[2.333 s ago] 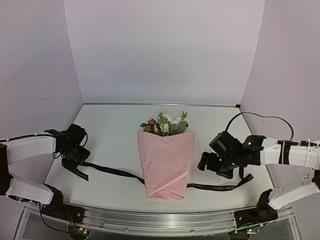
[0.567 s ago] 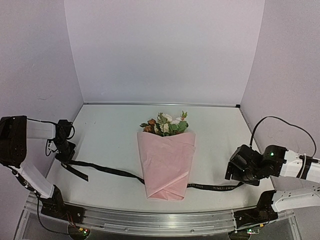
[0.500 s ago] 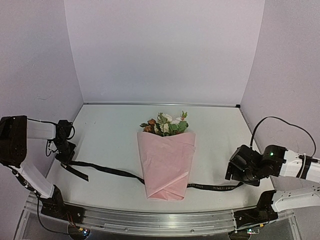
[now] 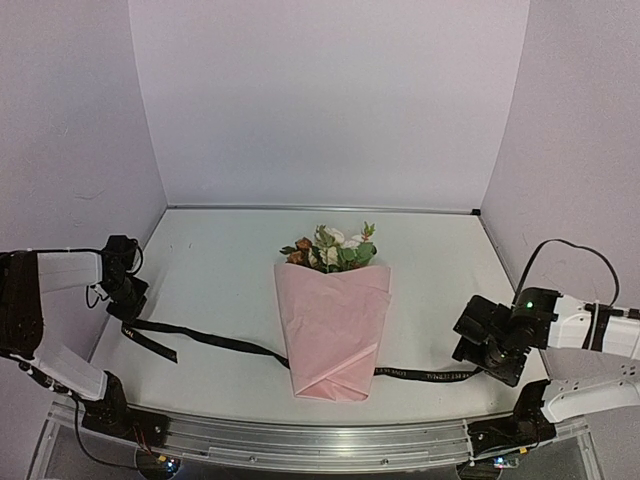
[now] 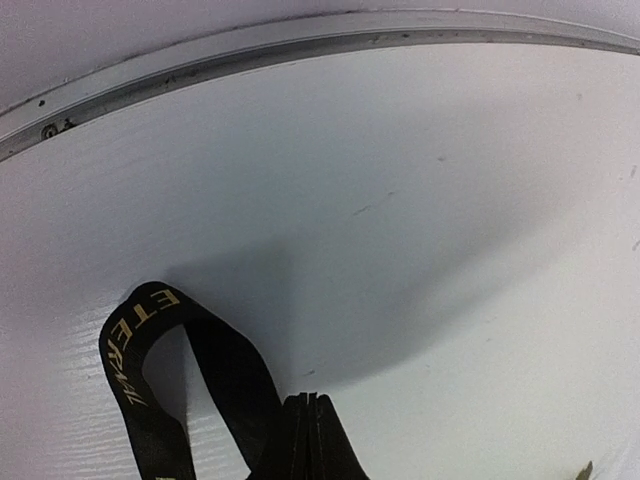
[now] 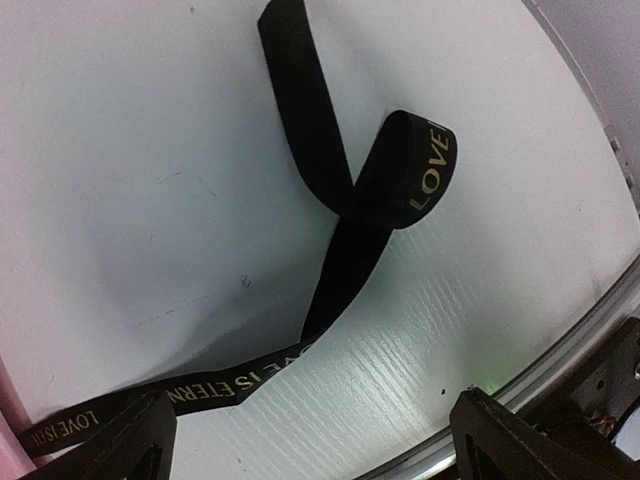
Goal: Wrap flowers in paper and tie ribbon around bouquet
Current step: Pick up the ribbon from the folded bouquet.
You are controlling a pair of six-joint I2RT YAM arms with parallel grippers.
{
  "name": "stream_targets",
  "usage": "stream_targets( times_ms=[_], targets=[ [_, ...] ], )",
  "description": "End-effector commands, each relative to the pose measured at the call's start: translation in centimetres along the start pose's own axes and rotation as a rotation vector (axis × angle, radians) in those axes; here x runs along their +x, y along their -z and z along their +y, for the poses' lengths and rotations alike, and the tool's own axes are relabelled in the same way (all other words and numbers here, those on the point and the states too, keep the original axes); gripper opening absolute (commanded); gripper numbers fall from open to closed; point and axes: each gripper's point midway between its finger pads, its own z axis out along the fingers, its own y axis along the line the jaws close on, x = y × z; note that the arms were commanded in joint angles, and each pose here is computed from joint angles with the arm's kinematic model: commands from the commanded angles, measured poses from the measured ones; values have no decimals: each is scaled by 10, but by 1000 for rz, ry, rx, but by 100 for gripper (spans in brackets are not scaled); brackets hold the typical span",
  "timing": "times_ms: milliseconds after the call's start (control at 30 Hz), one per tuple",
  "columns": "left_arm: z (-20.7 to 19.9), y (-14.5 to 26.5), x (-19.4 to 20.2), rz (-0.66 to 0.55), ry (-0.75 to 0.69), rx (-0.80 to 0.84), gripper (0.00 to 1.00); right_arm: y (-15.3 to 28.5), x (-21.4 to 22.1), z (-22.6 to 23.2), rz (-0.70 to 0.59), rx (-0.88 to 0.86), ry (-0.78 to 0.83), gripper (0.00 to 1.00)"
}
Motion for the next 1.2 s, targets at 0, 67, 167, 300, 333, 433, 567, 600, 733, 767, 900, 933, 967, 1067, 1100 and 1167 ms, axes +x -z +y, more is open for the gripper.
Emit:
stream_targets(
  times_ms=[0, 67, 167, 300, 333, 433, 567, 600, 733, 767, 900, 933, 967, 1067, 1100, 1167],
  targets=[
    [-13, 18, -9, -31, -24, 75, 8, -6, 0, -13, -8, 88, -121, 97],
    [-15, 21, -11, -37, -31, 83, 14, -8, 1, -10, 19, 110, -140, 95],
    [-12, 25, -14, -52, -31, 77, 27, -12, 5, -4, 64, 158, -149, 91],
    [-6, 22, -12, -50, -24, 64, 40, -28, 11, -2, 75, 159, -220, 86],
    [-5, 21, -11, -47, -24, 59, 42, -34, 13, -1, 78, 150, -245, 85],
    [0, 15, -8, -42, -25, 43, 47, -50, 17, 0, 87, 133, -292, 83],
    [9, 7, -3, -27, -27, 12, 57, -61, 21, 4, 91, 107, -309, 81],
    [12, 5, -2, -23, -27, -3, 60, -64, 22, 3, 90, 107, -308, 81],
    [26, 0, -2, -34, -26, -54, 69, -74, 23, 3, 78, 83, -323, 75],
    [28, 0, -3, -39, -26, -64, 71, -75, 23, 4, 76, 78, -321, 73],
    [31, -4, -4, -41, -20, -88, 73, -77, 24, 6, 76, 64, -302, 66],
    [32, -6, -3, -36, -20, -97, 73, -78, 24, 6, 76, 60, -299, 64],
    [33, -8, -3, -34, -16, -110, 73, -78, 24, 7, 76, 57, -295, 62],
    [39, -16, -2, -32, -1, -147, 70, -78, 24, 8, 79, 51, -280, 53],
    [41, -18, -1, -28, 4, -158, 70, -78, 24, 9, 80, 50, -276, 51],
    [44, -21, -1, -26, 15, -181, 68, -79, 24, 9, 81, 49, -271, 49]
  ],
)
